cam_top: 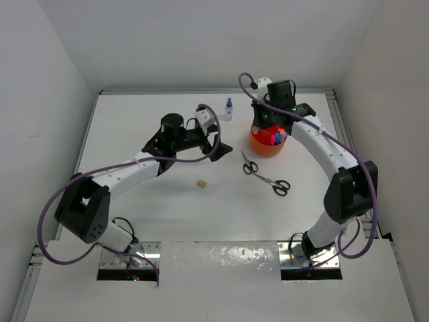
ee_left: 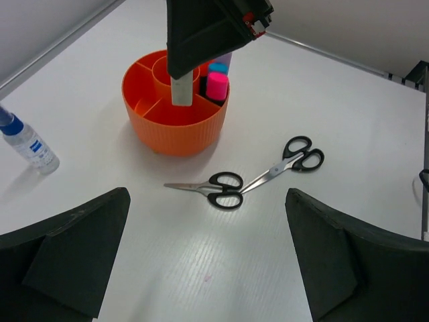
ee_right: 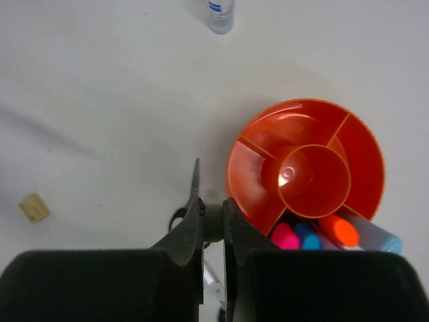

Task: Sort the stationery into containers
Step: Place the stationery in the storage box.

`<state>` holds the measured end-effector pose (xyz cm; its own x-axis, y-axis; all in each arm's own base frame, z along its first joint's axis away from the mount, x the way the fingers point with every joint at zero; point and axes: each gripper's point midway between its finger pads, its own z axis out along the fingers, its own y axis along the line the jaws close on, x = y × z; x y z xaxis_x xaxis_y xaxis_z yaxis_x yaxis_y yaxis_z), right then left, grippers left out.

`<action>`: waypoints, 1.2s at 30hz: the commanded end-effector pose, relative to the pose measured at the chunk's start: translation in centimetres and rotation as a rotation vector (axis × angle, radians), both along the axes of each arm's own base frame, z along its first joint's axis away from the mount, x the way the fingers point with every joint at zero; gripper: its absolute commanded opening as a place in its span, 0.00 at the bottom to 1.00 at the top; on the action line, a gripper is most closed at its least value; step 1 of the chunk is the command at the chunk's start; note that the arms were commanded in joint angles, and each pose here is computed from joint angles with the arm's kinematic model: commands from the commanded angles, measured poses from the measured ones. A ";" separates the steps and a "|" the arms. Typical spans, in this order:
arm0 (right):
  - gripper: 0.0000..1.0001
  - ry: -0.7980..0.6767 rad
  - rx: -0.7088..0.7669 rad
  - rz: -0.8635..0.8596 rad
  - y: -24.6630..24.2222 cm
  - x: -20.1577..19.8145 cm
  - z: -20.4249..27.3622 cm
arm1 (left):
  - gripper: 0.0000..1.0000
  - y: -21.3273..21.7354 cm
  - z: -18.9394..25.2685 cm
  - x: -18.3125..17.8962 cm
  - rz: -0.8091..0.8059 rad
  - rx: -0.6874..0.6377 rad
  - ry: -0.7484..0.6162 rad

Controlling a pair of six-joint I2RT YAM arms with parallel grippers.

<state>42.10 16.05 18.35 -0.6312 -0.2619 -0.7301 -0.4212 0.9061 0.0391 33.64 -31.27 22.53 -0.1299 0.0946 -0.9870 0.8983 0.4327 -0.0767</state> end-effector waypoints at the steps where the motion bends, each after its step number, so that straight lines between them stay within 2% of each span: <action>1: 0.00 -0.167 -0.099 0.028 -1.1 2.7 1.1 | 1.00 1.4 0.7 -0.1 0.030 0.022 -0.028; 4: 0.00 -0.196 -0.134 0.014 -1.7 3.4 0.3 | 1.00 2.1 0.0 -0.2 0.055 0.056 -0.026; 15: 0.00 -0.157 -0.194 0.033 -1.9 3.5 -4.4 | 1.00 3.0 -2.1 -1.0 0.057 0.100 0.012; 19: 0.01 -0.144 -0.204 0.023 -2.0 3.0 -5.6 | 1.00 3.9 -3.7 -1.3 0.076 0.163 0.025; 20: 0.14 -0.143 -0.199 0.026 -1.9 2.9 -5.6 | 1.00 4.2 -4.1 -1.4 0.082 0.181 0.026; 24: 0.41 -0.147 -0.178 0.022 -1.6 2.5 -4.9 | 1.00 6.9 -7.6 -1.7 0.194 0.303 0.131; 29: 0.60 -0.149 -0.161 0.023 -1.1 2.3 -4.0 | 0.99 10.0 -11.9 -2.4 0.327 0.462 0.307; 31: 0.62 -0.163 -0.149 0.028 -0.6 2.0 -3.2 | 0.95 11.3 -12.9 -2.2 0.400 0.509 0.344; 33: 0.63 -0.178 -0.146 0.036 -0.2 1.7 -2.5 | 0.87 11.3 -13.3 -2.3 0.390 0.528 0.354; 36: 0.64 -0.219 -0.139 0.023 0.2 1.2 -0.4 | 0.81 10.8 -14.1 -2.6 0.352 0.557 0.366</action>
<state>42.98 15.41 12.64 -0.5467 -0.4244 -0.7218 -0.4577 0.8733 -0.1668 30.29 -20.79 8.09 -0.5454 0.4471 -0.7090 0.6756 0.7351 -0.0562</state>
